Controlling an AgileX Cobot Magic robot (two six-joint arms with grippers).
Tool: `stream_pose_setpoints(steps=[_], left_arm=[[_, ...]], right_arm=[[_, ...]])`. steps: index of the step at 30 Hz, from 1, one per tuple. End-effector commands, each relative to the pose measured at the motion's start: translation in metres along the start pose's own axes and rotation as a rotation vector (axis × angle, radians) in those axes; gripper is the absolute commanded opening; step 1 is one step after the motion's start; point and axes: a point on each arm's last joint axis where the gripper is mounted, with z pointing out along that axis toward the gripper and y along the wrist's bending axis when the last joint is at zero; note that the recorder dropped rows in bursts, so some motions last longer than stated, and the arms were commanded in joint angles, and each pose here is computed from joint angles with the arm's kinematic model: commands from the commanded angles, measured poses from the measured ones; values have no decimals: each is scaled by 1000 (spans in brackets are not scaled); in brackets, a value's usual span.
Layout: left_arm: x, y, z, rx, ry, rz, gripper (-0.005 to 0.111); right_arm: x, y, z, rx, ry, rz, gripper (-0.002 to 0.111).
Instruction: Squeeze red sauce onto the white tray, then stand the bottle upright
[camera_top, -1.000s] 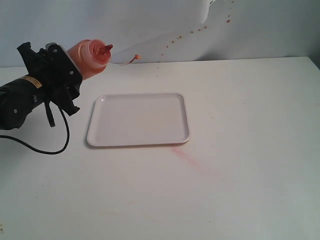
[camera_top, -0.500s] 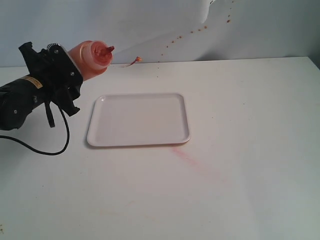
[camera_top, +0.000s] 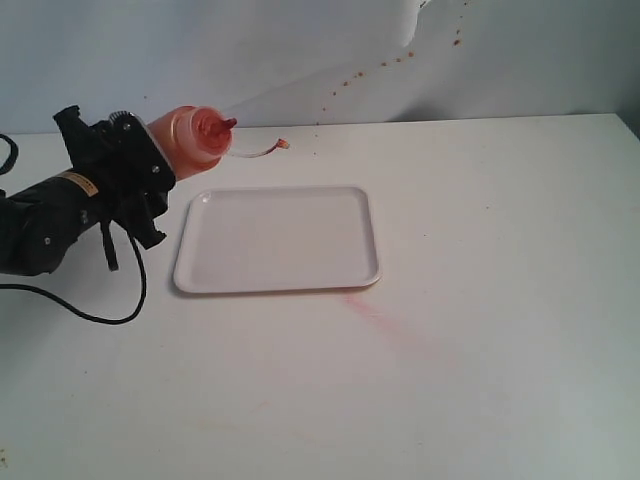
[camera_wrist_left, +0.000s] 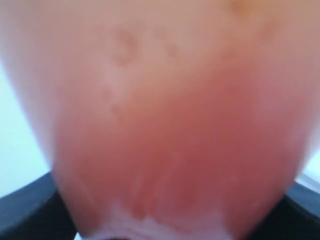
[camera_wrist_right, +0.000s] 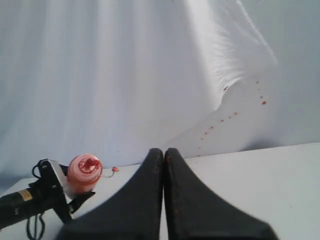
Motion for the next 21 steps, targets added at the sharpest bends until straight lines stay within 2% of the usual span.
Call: stream_pose_setpoints(steps=[1,6,11,17,19,20,21], left_arm=[[-8,9,0,-80,-56,3,0],[-8,9,0,-80,-56,10,0],[-8,10,0,-101,-54,106,0],[-11,28,-3,-301,-65,213,0],[-14,33,-6,-375,-76,285,0],[-18,40,-7,-440,-88,339,0],[-20,43,-6,-458,-90,359,0]], right_arm=[[-16,4,32,-45,85,39,0],[-23,1,85,-106,232,-52,0],[-18,-17,148,-100,343,-126,0],[13,-48,223,-64,483,-61,0],[20,-49,243,-155,511,-98,0],[27,-48,264,-276,526,-144,0],[29,-48,271,-320,527,-159,0]])
